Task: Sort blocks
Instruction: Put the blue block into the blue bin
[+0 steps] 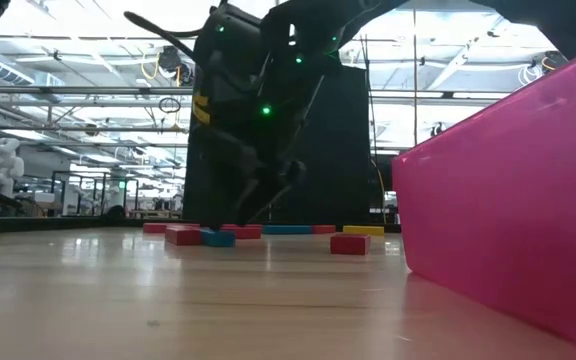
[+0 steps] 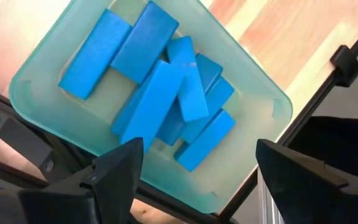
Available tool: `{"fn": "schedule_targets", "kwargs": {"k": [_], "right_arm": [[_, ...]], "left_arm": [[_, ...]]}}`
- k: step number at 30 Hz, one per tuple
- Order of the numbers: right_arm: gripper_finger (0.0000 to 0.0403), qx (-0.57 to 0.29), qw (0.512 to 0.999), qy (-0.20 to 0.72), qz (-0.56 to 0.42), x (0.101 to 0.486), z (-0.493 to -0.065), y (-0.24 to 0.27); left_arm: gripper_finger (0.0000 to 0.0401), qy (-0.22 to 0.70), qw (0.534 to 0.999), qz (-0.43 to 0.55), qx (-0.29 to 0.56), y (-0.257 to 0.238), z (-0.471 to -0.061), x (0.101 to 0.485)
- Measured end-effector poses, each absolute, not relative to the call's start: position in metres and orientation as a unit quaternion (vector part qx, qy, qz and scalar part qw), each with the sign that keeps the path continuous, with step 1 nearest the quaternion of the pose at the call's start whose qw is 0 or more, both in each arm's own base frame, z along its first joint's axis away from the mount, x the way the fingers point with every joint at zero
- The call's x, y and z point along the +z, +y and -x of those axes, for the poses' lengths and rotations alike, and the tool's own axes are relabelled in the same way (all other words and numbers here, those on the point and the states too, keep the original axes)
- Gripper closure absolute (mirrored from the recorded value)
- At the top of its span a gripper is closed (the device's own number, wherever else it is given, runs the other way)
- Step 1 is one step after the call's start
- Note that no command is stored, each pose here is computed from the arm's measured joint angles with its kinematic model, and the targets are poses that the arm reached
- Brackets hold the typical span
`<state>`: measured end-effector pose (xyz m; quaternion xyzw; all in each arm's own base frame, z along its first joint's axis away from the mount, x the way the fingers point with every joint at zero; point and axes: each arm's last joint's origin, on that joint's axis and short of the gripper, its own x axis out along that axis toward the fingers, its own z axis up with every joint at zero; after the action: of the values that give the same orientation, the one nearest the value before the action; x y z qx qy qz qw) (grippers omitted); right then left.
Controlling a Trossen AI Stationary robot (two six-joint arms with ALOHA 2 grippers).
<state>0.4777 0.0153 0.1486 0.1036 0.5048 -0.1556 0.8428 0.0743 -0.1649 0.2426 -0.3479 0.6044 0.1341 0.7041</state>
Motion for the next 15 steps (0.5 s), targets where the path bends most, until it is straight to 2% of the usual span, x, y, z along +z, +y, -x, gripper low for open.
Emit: {"fn": "schedule_targets", "kwargs": {"k": [7,15], "right_arm": [[0.0138,-0.149,0.841,0.504,-0.127,0.165,-0.482,0.013],[0.0138,-0.138,0.871,0.455,-0.121,0.197,-0.495,0.02]], "left_arm": [[0.0084,0.603,0.706,0.346,0.136,-0.164,-0.074,0.242],[0.0084,0.582,0.723,0.345,0.141,-0.163,-0.075,0.243]]}}
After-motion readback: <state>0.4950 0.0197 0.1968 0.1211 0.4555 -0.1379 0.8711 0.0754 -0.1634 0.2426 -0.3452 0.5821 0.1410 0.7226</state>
